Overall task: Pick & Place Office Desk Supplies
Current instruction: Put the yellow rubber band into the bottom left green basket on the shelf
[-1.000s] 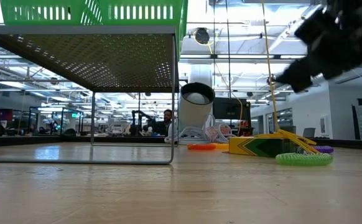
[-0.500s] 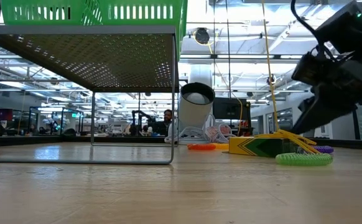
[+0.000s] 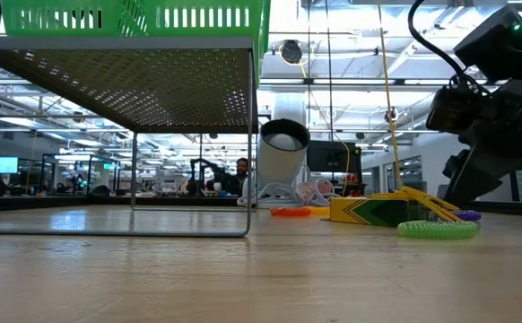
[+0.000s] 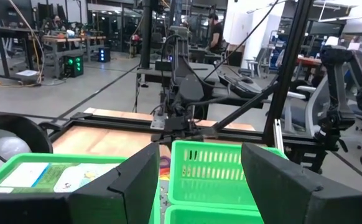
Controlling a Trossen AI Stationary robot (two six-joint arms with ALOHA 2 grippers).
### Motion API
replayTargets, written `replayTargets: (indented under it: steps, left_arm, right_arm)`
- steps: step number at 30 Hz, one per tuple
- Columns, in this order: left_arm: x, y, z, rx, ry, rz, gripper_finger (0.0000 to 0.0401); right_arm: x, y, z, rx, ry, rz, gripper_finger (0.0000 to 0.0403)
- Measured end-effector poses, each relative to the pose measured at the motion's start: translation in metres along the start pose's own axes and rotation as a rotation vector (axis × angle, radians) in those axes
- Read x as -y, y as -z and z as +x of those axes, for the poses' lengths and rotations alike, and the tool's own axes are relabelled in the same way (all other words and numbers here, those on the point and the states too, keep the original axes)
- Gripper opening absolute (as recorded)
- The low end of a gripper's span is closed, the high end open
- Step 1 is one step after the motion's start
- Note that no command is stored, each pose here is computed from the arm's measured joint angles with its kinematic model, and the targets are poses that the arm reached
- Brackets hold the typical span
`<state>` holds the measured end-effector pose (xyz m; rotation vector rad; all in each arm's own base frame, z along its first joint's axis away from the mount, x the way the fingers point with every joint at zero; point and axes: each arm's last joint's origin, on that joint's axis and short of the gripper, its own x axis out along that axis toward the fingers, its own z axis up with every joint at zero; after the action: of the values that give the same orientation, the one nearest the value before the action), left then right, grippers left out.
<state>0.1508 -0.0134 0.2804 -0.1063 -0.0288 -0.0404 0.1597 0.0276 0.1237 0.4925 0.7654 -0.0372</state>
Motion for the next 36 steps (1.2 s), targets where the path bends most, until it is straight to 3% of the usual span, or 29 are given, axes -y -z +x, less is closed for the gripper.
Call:
replayTargets:
  steps: [16,20,28,36]
  left_arm:
    - [-0.001,0.008,0.010,-0.046,-0.050,-0.025,0.0237]
    - [-0.001,0.007,0.009,-0.037,-0.049,-0.026,0.0237]
    - [-0.001,0.007,0.009,-0.038,-0.049,-0.033,0.0237]
    - [-0.001,0.007,0.009,-0.038,-0.050,-0.029,0.0237]
  right_arm:
    - [-0.012,-0.009,-0.001,0.027,-0.214,0.012,0.0169]
    - [-0.012,-0.008,-0.001,0.023,-0.218,0.009,0.0169]
    - [-0.003,0.007,0.000,-0.107,-0.165,0.243,0.0169]
    - [0.009,0.019,0.001,0.127,-0.185,0.327,0.0169]
